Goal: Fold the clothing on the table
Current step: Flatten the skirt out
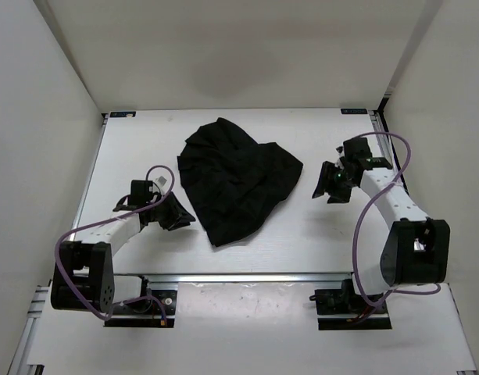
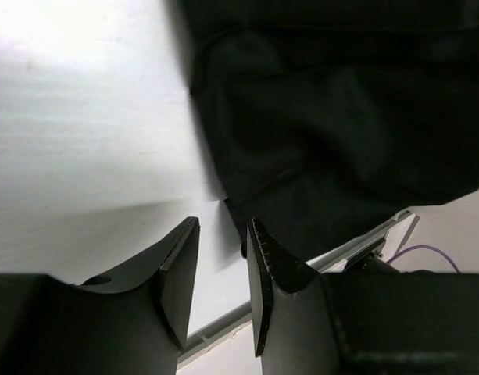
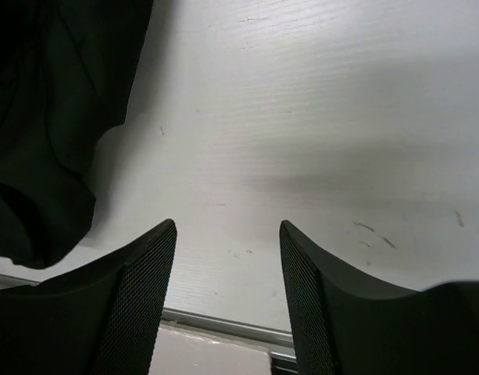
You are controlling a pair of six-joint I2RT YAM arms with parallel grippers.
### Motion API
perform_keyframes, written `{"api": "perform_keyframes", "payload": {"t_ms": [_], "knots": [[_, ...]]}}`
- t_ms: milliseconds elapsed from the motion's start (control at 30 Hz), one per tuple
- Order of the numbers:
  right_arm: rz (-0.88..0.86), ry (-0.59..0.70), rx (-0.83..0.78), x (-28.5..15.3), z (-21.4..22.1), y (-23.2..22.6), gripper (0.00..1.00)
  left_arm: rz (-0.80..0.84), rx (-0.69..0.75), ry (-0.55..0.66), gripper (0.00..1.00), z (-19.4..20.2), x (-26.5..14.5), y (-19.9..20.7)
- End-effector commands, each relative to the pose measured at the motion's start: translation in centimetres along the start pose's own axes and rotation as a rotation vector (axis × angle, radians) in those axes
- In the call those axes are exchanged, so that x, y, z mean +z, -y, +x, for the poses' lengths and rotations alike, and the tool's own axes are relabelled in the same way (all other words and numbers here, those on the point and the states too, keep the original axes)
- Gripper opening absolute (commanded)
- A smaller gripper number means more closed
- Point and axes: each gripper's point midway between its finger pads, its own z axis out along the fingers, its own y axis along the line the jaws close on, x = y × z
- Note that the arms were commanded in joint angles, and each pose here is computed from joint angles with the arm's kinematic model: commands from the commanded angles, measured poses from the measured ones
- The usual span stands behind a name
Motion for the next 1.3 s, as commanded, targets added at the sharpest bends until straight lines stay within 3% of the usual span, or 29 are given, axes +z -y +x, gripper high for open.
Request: {"api": "perform_keyframes", "payload": {"t_ms": [0,333,533,600,633,667,733,867,1000,1067,1100,1167,1200,1233,1267], "knots": [[-0.128,0.033,0.085,2.0,-1.4,-1.5,0.61,-0.005,0.073,0.026,0.42,-0.9,-0.7,0.9],[-0.264,0.094,0.244,9.8,-8.0,-4.5,0.62,0.03,0.043,-0.024,0.42,1.3,-0.6,0.6],[-0.358,0.138,0.294,12.2,-11.3,-6.7,0.61,0.015,0.025,-0.025,0.42,2.1,-1.0,-0.4],[-0.414,0.124,0.276,12.7,-11.9,-8.1,0.44,0.007,0.022,-0.024,0.42,2.2,-1.2,-0.8],[-0.44,0.099,0.284,13.4,-12.1,-8.8,0.01,0.015,0.009,-0.022,0.42,2.1,-1.3,-0.7],[-0.513,0.093,0.254,12.4,-12.9,-10.4,0.0,0.008,0.005,-0.017,0.42,2.1,-1.3,-1.0],[-0.66,0.133,0.115,9.2,-14.1,-14.5,0.0,0.01,0.005,-0.017,0.42,2.0,-1.2,-0.9],[-0.884,0.38,-0.447,-3.6,-13.8,-24.6,0.0,0.028,-0.015,-0.016,0.42,1.9,-1.0,-0.9],[-0.899,0.491,-0.847,-13.3,-5.5,-29.4,0.0,0.007,-0.019,-0.031,0.42,2.3,-0.7,-1.4],[-0.774,0.483,-0.901,-11.8,-0.7,-27.6,0.0,0.007,-0.021,-0.032,0.41,2.3,-0.6,-1.6],[-0.79,0.513,-0.932,-13.8,1.6,-27.7,0.14,0.006,-0.013,-0.037,0.41,2.5,-0.5,-1.5],[-0.705,0.389,-0.816,-11.0,5.7,-23.3,0.34,0.003,-0.013,-0.051,0.41,2.9,-0.4,-1.7],[-0.676,0.335,-0.722,-10.3,6.8,-20.8,0.53,-0.007,-0.016,-0.05,0.41,2.9,-0.4,-1.9],[-0.652,0.368,-0.656,-11.0,6.1,-19.0,0.61,-0.01,-0.017,-0.051,0.41,3.0,-0.4,-2.0],[-0.609,0.32,-0.59,-9.7,7.1,-16.9,0.64,-0.014,-0.02,-0.049,0.41,2.9,-0.4,-2.1]]}}
